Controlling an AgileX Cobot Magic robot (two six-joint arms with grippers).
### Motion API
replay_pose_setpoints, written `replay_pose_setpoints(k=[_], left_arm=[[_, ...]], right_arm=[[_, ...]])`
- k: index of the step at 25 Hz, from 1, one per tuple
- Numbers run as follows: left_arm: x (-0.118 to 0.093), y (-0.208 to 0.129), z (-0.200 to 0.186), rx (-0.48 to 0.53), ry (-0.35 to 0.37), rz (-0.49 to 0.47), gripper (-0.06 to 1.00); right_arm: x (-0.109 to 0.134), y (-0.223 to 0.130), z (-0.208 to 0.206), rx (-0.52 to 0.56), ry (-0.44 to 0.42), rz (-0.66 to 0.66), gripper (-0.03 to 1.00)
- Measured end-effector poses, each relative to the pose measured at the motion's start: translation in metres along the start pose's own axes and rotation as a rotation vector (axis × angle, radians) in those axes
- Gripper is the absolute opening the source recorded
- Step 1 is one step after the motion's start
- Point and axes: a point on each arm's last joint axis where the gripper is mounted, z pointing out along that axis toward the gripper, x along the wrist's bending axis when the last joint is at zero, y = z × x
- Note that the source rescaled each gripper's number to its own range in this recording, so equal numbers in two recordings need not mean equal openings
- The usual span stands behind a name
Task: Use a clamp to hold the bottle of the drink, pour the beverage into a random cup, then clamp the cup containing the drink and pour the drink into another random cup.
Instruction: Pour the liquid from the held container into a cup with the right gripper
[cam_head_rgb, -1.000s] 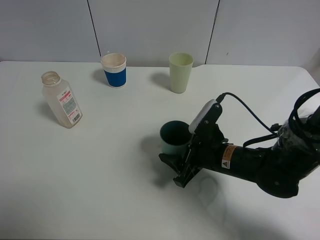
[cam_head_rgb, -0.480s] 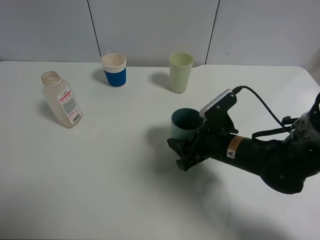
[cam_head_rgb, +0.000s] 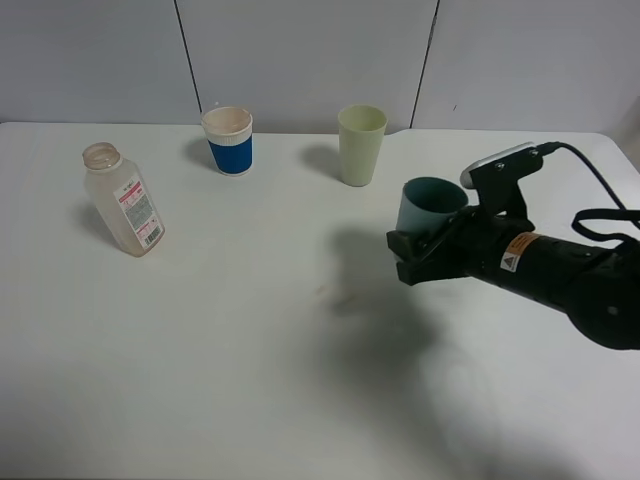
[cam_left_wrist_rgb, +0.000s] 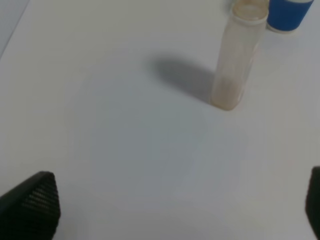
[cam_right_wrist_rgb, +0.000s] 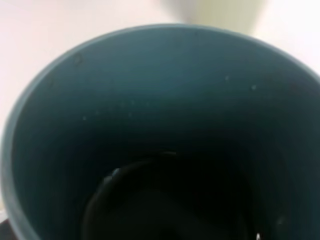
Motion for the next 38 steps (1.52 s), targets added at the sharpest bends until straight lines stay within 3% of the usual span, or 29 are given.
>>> replay_pose_setpoints(k=[5, 11, 17, 25, 38], left_arm=[[0.0, 0.0, 0.0, 0.0, 0.0, 0.0, 1.0], [0.0, 0.0, 0.0, 0.0, 0.0, 0.0, 1.0], [0.0, 0.0, 0.0, 0.0, 0.0, 0.0, 1.0], [0.0, 0.0, 0.0, 0.0, 0.0, 0.0, 1.0], [0.0, 0.0, 0.0, 0.0, 0.0, 0.0, 1.0]], right_arm=[[-0.029, 0.015, -0.005, -0.033, -0.057, 0.077, 0.01], [-0.056, 0.043, 0.007, 0.004, -0.025, 0.122, 0.01], [-0.073, 0.08, 0.021, 0.074, -0.023, 0.043, 0.01], [-0.092, 0.121, 0.028, 0.111, -0.124, -0.039, 0.01], [-0.107, 0.147, 0.053, 0.129, -0.304, -0.005, 0.01]])
